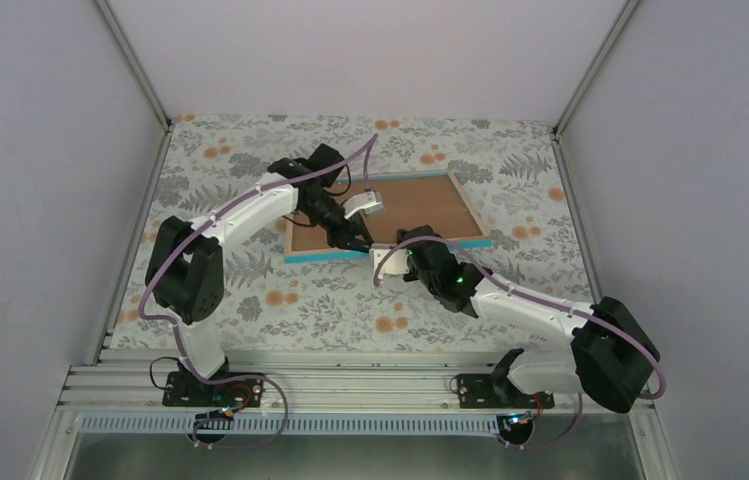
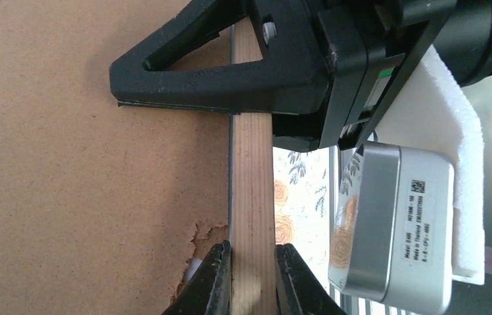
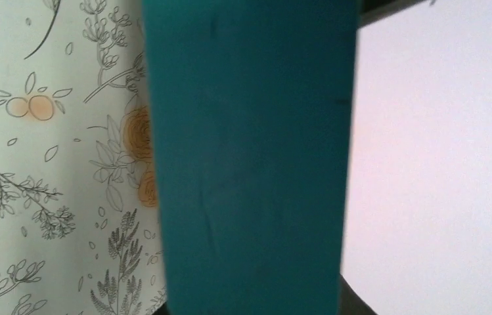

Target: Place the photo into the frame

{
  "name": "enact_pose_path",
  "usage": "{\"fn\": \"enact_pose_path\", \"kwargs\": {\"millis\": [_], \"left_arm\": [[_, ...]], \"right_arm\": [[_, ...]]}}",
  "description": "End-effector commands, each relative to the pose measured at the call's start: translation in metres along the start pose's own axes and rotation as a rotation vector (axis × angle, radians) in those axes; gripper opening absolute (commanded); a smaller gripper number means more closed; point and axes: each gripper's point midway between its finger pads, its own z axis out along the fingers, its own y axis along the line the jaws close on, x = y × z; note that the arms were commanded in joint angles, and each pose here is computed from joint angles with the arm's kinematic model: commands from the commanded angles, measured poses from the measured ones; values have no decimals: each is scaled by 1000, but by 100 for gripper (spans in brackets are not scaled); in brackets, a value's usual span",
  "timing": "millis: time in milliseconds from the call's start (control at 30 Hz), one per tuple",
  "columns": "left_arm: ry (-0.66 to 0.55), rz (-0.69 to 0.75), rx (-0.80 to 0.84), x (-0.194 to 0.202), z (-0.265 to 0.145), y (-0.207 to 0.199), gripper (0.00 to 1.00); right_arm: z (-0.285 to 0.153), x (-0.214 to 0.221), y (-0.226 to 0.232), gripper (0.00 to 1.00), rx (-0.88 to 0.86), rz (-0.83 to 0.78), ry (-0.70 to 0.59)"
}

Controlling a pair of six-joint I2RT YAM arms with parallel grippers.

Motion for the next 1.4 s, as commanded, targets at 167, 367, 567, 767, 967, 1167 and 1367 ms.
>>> {"fn": "enact_pose_path", "kwargs": {"millis": [167,367,567,767,967,1167,1367], "left_arm": [[-207,139,-218,-80,-113,0,63],[-504,85,-698,-111,-281,33,100],[-585,-72,-1077,-85,-363,55,100],[-609,-181,-1196,-57,-391,66,100],[-693,-228,-1250,-41,-421,63,100],[-706,-264,-1241,-32,-426,67,100],[-691,-309,-1180,-19,-408,78,100]], "right_arm": [[-30,-21,-27,4,-65,161,-78],[-51,-48,-52,4,-219,346,-157],[-68,-72,-91,4,-358,529,-259],[-86,-79,-143,4,-495,783,-380],[-102,-68,-192,4,-562,1000,-502],[-113,-46,-216,4,-680,1228,-642],[-100,0,-213,4,-835,1509,-738]]}}
